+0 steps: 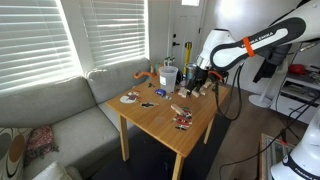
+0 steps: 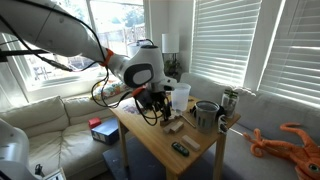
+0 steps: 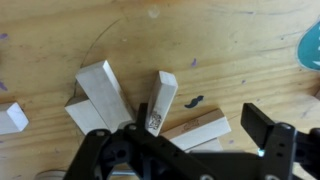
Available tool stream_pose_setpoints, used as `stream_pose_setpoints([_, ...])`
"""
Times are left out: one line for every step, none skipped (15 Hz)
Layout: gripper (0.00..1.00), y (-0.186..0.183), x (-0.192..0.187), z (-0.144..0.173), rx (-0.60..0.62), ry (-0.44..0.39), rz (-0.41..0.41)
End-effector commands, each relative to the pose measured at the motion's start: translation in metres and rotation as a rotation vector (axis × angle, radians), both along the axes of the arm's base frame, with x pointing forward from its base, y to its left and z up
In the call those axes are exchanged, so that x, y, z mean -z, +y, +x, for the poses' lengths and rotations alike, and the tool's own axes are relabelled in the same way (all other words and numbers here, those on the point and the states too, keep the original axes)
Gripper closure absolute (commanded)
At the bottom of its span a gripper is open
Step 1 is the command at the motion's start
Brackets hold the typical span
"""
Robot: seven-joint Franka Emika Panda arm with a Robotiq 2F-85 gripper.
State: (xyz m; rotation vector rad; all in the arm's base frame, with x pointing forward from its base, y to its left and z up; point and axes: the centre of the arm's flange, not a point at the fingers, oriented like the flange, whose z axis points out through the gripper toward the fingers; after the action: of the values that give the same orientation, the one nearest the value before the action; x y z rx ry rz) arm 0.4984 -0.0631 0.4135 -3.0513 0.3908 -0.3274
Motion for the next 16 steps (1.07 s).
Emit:
stream_pose_setpoints([0.06, 0.011, 0.001, 0.018, -0.026, -0.019, -0.009])
stream_pose_setpoints([0.06, 0.015, 0.003, 0.022, -0.035, -0.017, -0.009])
stream_pose_setpoints([0.06, 0.017, 0.004, 0.025, -0.042, -0.017, -0.007])
stream_pose_setpoints([0.06, 0.020, 0.006, 0.028, -0.048, -0.016, -0.005])
stream_pose_setpoints([0.06, 0.022, 0.006, 0.030, -0.053, -0.018, -0.007])
stream_pose_setpoints([0.05, 0.024, 0.006, 0.033, -0.058, -0.019, -0.008])
stream_pose_setpoints([0.06, 0.025, 0.005, 0.035, -0.061, -0.020, -0.009])
stream_pose_setpoints([0.06, 0.025, 0.005, 0.036, -0.061, -0.022, -0.010])
stream_pose_setpoints([0.10, 0.026, 0.005, 0.037, -0.063, -0.022, -0.009])
stream_pose_setpoints([0.32, 0.027, 0.005, 0.038, -0.065, -0.022, -0.009])
stream_pose_setpoints([0.34, 0.027, 0.005, 0.039, -0.068, -0.021, -0.008])
stream_pose_setpoints([0.36, 0.028, 0.005, 0.040, -0.070, -0.018, -0.009])
stream_pose_setpoints([0.42, 0.028, 0.005, 0.039, -0.066, -0.013, -0.011])
stream_pose_setpoints([0.51, 0.028, 0.004, 0.038, -0.057, 0.000, -0.013])
stream_pose_setpoints([0.58, 0.027, 0.005, 0.038, -0.051, 0.008, -0.015])
stream_pose_setpoints([0.66, 0.026, 0.005, 0.036, -0.047, 0.019, -0.017])
